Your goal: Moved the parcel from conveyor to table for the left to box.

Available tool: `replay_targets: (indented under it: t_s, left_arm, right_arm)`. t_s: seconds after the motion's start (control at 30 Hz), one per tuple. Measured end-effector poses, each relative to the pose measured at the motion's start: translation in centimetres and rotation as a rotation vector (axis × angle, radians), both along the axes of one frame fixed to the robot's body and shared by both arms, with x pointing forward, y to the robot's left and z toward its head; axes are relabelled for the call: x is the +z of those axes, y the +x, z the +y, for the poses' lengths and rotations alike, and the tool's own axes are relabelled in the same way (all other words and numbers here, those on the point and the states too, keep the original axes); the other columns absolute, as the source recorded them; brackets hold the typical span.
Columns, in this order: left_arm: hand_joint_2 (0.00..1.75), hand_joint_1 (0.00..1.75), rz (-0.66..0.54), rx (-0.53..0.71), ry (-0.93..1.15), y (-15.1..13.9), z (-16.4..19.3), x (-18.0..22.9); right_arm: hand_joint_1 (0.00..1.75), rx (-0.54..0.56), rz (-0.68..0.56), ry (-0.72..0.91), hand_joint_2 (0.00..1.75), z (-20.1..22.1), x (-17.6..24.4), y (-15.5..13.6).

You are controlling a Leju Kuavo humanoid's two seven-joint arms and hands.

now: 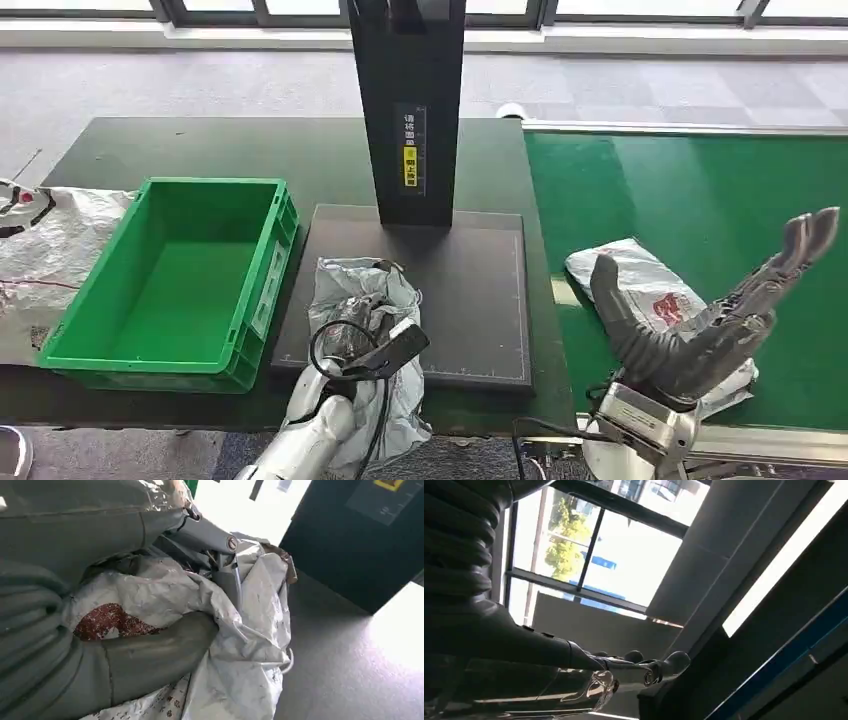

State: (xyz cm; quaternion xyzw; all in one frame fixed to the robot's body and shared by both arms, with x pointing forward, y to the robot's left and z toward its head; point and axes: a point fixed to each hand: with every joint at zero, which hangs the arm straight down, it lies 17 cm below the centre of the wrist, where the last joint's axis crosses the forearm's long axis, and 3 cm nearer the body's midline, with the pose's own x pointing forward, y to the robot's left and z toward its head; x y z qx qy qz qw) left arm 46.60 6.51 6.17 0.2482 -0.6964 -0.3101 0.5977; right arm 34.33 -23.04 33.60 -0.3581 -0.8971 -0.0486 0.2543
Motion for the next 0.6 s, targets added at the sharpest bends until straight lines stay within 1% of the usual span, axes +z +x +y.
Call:
replay_targets:
  t_s: [0.07, 0.13, 0.3, 0.4, 0.5, 0.6]
  left_arm:
    - [1.75, 1.75, -0.177, 0.064, -0.015, 0.6, 1.7, 4.2]
    - [1.75, 1.75, -0.334, 0.080, 0.036, 1.3, 2.4, 9.0]
    - [1.75, 1.75, -0.567, 0.172, 0.165, 4.3, 4.8, 19.4]
    - [1.75, 1.75, -0.653, 0.221, 0.217, 5.4, 6.0, 23.6]
    - [1.75, 1.75, -0.682, 0.291, 0.272, 6.9, 7.5, 26.5]
    - [1.75, 1.75, -0.699, 0.321, 0.296, 8.1, 8.5, 28.3]
  right_arm:
    - [0.00, 0.008, 0.008, 0.028, 1.75, -0.3, -0.4, 0.1]
    - [0.00, 0.015, 0.023, 0.053, 1.75, -0.5, -1.0, 0.4]
    - [0.00, 0.038, 0.086, 0.095, 1.75, -0.4, -3.3, 1.2]
    - [0.00, 0.050, 0.136, 0.114, 1.75, -0.2, -4.9, 1.9]
    - [0.00, 0.061, 0.181, 0.122, 1.75, 0.2, -6.5, 2.5]
    - [0.00, 0.073, 0.205, 0.129, 1.75, 0.5, -7.6, 2.9]
